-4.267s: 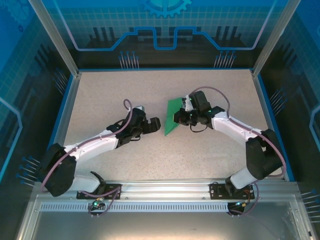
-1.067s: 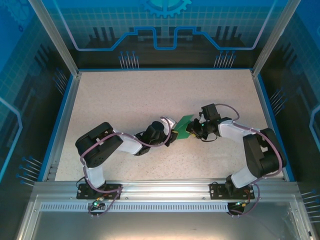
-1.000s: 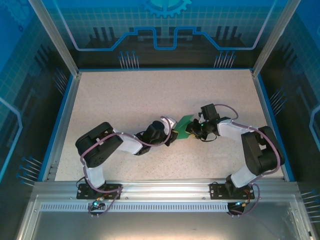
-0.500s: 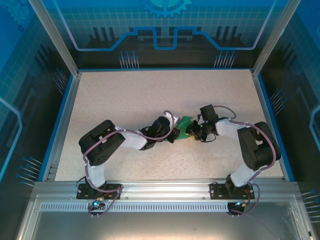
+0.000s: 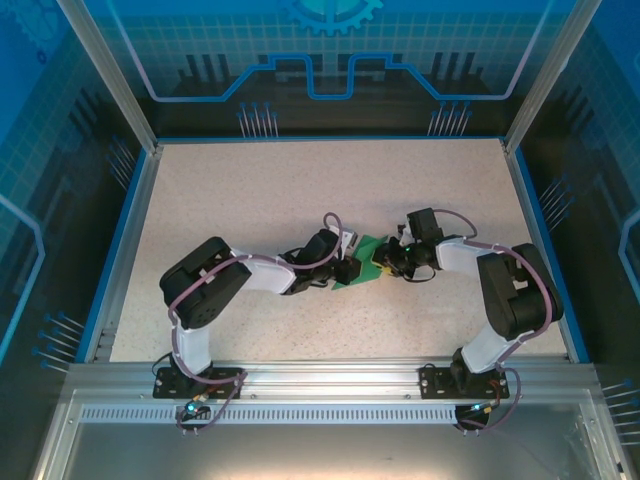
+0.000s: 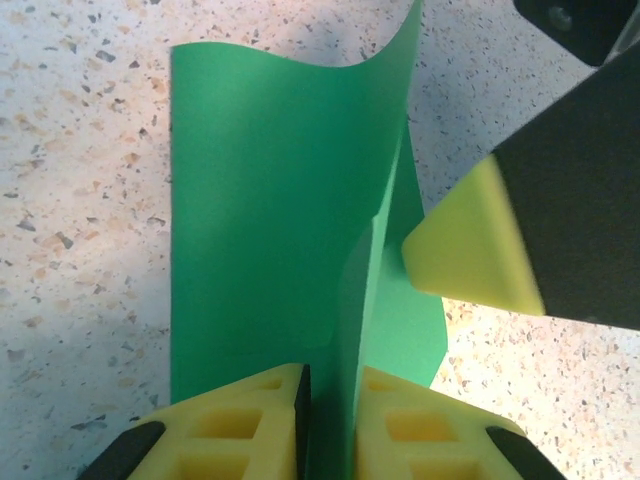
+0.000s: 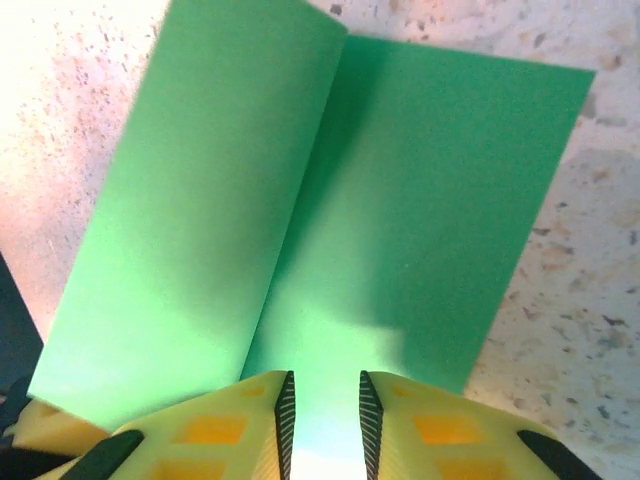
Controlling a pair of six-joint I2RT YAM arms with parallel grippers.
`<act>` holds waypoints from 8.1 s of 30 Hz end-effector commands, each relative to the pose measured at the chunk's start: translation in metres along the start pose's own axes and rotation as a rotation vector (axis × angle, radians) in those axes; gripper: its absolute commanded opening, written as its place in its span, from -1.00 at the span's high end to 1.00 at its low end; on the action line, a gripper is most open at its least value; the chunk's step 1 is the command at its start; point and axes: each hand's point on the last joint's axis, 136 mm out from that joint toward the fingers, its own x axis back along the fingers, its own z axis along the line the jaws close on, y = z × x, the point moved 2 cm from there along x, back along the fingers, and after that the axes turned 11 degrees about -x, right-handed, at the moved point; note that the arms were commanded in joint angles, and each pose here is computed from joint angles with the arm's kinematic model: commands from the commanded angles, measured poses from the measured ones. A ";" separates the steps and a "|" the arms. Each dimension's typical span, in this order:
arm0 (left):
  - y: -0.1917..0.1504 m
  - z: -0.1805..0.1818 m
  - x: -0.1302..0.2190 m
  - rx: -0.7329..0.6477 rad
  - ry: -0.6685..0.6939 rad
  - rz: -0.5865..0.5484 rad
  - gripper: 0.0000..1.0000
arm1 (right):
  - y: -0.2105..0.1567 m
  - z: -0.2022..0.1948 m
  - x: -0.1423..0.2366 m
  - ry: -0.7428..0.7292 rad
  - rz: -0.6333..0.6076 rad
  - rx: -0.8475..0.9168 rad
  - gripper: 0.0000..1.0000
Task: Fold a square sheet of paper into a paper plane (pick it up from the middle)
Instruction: Fourth fold the wing at the center of the table.
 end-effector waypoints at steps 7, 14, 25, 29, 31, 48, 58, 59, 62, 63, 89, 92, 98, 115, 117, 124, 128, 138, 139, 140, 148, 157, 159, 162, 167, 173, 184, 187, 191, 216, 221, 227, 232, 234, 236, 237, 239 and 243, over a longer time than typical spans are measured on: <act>0.000 -0.003 -0.008 0.216 -0.100 0.100 0.57 | 0.004 0.020 0.012 0.119 -0.003 0.109 0.29; -0.001 0.000 -0.010 0.254 -0.089 0.116 0.57 | 0.006 0.020 0.002 0.104 0.021 0.094 0.12; -0.004 0.005 -0.011 0.278 -0.071 0.125 0.57 | 0.007 0.029 -0.009 0.088 0.048 0.099 -0.07; -0.004 0.007 -0.012 0.283 -0.065 0.122 0.56 | 0.008 0.028 -0.014 0.063 0.052 0.095 -0.08; -0.004 0.006 -0.012 0.282 -0.064 0.120 0.56 | 0.008 0.027 -0.017 0.048 0.053 0.093 -0.08; 0.016 0.014 0.034 0.301 0.053 0.032 -0.06 | 0.015 -0.008 -0.029 -0.129 0.007 0.020 0.00; 0.027 -0.007 0.043 0.250 -0.039 -0.061 -0.09 | 0.015 -0.022 -0.030 -0.227 -0.037 -0.029 0.01; 0.029 -0.012 0.042 0.239 -0.057 -0.068 -0.06 | 0.015 -0.023 -0.030 -0.235 -0.040 -0.034 0.01; 0.030 -0.021 0.039 0.228 -0.104 -0.071 0.02 | 0.013 -0.026 -0.031 -0.249 -0.040 -0.044 0.01; 0.030 -0.023 0.038 0.229 -0.120 -0.068 0.06 | 0.012 -0.028 -0.031 -0.256 -0.036 -0.047 0.02; -0.004 0.017 0.000 0.342 0.060 0.086 0.63 | 0.017 -0.030 -0.029 -0.316 -0.053 -0.066 0.05; -0.005 0.019 -0.001 0.350 0.069 0.094 0.64 | 0.018 -0.028 -0.028 -0.311 -0.052 -0.064 0.05; -0.005 0.018 -0.002 0.351 0.068 0.099 0.65 | 0.020 -0.020 -0.026 -0.292 -0.051 -0.033 0.05; -0.003 0.008 -0.007 0.322 0.006 0.126 0.65 | 0.013 -0.025 -0.034 -0.298 0.006 0.027 -0.16; -0.002 0.007 -0.007 0.322 0.003 0.125 0.64 | 0.013 -0.031 -0.034 -0.326 0.005 0.025 -0.15; 0.006 0.005 -0.004 0.307 0.000 0.111 0.61 | 0.014 -0.050 -0.032 -0.411 -0.020 0.004 0.01; 0.009 0.003 -0.001 0.306 -0.010 0.101 0.55 | 0.015 -0.056 -0.031 -0.437 -0.039 -0.017 0.08; 0.013 -0.005 0.011 0.313 -0.058 0.062 0.51 | 0.016 -0.061 -0.032 -0.459 -0.049 -0.030 0.13; 0.016 -0.005 0.014 0.307 -0.057 0.047 0.50 | 0.016 -0.061 -0.032 -0.457 -0.048 -0.029 0.13; 0.018 -0.004 0.017 0.303 -0.047 0.032 0.47 | 0.016 -0.061 -0.032 -0.458 -0.048 -0.031 0.13; 0.021 0.011 0.032 0.292 0.053 -0.038 0.33 | 0.016 -0.062 -0.032 -0.458 -0.049 -0.035 0.13; 0.018 -0.021 0.016 0.280 -0.128 0.024 0.33 | 0.016 -0.063 -0.032 -0.468 -0.050 -0.040 0.13; 0.014 -0.021 0.011 0.282 -0.126 0.051 0.33 | 0.016 -0.064 -0.032 -0.475 -0.047 -0.042 0.13; 0.008 -0.019 0.006 0.290 -0.112 0.086 0.33 | 0.016 -0.065 -0.032 -0.482 -0.046 -0.048 0.13; -0.002 -0.008 0.001 0.303 -0.044 0.127 0.35 | 0.016 -0.067 -0.032 -0.492 -0.046 -0.052 0.12; -0.010 0.004 -0.001 0.310 0.031 0.148 0.41 | 0.016 -0.068 -0.033 -0.496 -0.045 -0.053 0.12; -0.015 0.009 -0.003 0.315 0.059 0.158 0.45 | 0.016 -0.071 -0.035 -0.505 -0.038 -0.052 0.12; -0.016 0.011 -0.003 0.319 0.065 0.163 0.49 | 0.016 -0.072 -0.035 -0.509 -0.036 -0.054 0.12; -0.019 0.012 -0.004 0.324 0.073 0.174 0.55 | 0.016 -0.073 -0.035 -0.522 -0.032 -0.054 0.12; -0.037 0.024 -0.003 0.364 0.157 0.246 0.88 | 0.015 -0.084 -0.043 -0.622 0.000 -0.051 0.09; -0.032 0.021 -0.001 0.362 0.149 0.237 0.86 | 0.015 -0.085 -0.044 -0.639 0.004 -0.054 0.06; -0.015 0.013 0.009 0.344 0.124 0.192 0.76 | 0.016 -0.089 -0.046 -0.657 0.006 -0.061 0.05; 0.006 0.004 0.022 0.327 0.088 0.120 0.66 | 0.016 -0.090 -0.046 -0.666 0.003 -0.063 0.06; 0.012 0.002 0.025 0.324 0.077 0.099 0.65 | 0.016 -0.091 -0.045 -0.672 0.002 -0.066 0.06; 0.015 -0.001 0.025 0.322 0.059 0.078 0.63 | 0.016 -0.091 -0.046 -0.674 0.001 -0.066 0.06; 0.016 -0.001 0.024 0.321 0.052 0.072 0.63 | 0.017 -0.092 -0.046 -0.675 0.000 -0.068 0.06; 0.018 -0.003 0.022 0.321 0.036 0.064 0.62 | 0.016 -0.092 -0.046 -0.679 0.002 -0.067 0.05; 0.021 -0.008 0.016 0.318 -0.004 0.061 0.58 | 0.017 -0.091 -0.046 -0.682 0.002 -0.067 0.01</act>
